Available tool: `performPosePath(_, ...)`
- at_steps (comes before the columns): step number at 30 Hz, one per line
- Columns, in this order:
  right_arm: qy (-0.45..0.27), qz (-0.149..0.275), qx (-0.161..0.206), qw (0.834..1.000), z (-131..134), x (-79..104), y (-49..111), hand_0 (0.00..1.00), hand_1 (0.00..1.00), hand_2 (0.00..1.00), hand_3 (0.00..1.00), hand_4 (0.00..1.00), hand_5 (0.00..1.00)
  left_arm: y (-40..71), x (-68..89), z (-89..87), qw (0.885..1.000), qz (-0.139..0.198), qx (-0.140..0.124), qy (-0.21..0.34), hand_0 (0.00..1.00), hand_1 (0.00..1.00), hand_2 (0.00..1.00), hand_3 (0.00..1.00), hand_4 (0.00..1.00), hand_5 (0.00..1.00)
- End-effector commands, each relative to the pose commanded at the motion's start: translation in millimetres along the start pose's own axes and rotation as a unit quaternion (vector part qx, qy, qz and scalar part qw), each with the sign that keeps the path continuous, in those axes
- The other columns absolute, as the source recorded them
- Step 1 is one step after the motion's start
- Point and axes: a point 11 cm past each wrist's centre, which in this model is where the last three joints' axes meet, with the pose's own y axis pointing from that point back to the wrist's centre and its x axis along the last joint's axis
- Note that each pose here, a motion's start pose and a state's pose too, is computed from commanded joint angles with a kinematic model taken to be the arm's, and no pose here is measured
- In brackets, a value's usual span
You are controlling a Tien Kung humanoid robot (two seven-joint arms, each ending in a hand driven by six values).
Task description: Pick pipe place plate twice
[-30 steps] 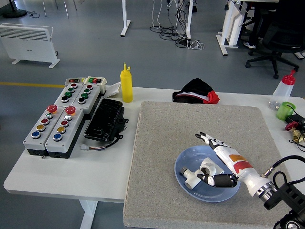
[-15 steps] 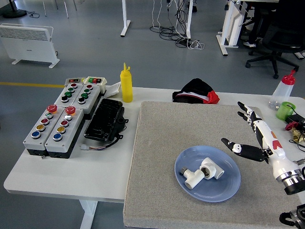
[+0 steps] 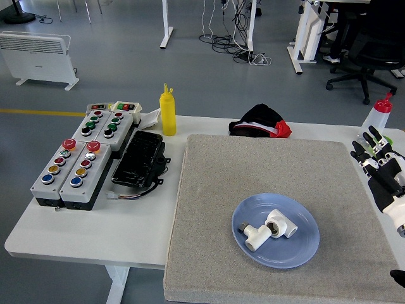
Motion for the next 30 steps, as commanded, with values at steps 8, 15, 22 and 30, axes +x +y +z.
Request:
performPosePath(8,-0.172,0.047,-0.033,0.983,6,25.4,2.0,0.875,0.824,0.916,0.88,0.641,0.524,-0.7,1.4,-1.6,1.0,0.002,0.002,-0.001,0.581,0.576,0.611,0.601,0.459,0.998)
performPosePath(15,-0.235,0.047,-0.055,0.969,12,29.1,4.0,0.853,0.809,0.878,0.845,0.623,0.537,-1.2,2.3,-2.7,1.0,0.004,0.004,-0.001,0.582,0.576,0.611,0.601,0.458,0.998)
performPosePath(22,-0.227,0.035,-0.076,0.97,16,27.9,4.9,0.845,0.797,0.864,0.821,0.617,0.542,-1.2,2.3,-2.9,1.0,0.004,0.004,-0.002,0.582,0.575,0.611,0.602,0.459,0.998)
performPosePath(30,-0.225,0.036,-0.076,0.971,15,28.8,4.5,0.836,0.785,0.846,0.813,0.607,0.549,-0.9,2.0,-2.0,1.0,0.004,0.003,-0.002,0.582,0.576,0.611,0.602,0.459,0.998)
